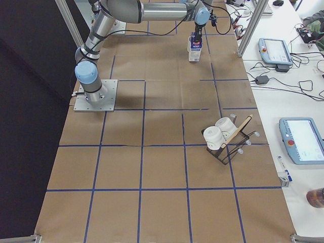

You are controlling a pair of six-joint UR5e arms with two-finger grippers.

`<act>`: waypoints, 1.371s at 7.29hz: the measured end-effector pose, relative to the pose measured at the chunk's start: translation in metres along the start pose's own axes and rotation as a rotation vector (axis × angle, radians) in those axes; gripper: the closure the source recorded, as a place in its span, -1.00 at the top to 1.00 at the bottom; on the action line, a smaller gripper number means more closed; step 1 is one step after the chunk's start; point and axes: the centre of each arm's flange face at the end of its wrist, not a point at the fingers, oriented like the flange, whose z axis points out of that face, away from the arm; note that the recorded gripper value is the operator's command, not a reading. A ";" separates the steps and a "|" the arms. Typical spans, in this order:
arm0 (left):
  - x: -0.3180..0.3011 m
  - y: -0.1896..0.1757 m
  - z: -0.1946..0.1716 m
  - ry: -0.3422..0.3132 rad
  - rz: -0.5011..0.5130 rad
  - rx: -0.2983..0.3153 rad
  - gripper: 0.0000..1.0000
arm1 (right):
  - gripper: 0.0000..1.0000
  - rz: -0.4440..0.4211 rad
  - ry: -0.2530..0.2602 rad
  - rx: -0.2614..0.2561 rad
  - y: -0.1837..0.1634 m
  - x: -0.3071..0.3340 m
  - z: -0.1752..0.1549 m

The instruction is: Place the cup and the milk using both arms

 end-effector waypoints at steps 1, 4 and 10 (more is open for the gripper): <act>0.000 0.000 0.001 0.000 0.000 -0.002 0.99 | 1.00 0.001 0.000 0.004 0.000 0.002 -0.004; 0.000 0.001 0.002 0.001 0.000 -0.004 0.99 | 1.00 -0.039 0.008 0.015 0.031 0.028 -0.069; 0.000 0.002 0.003 -0.001 0.002 -0.006 0.99 | 1.00 -0.053 0.033 0.017 0.185 0.207 -0.153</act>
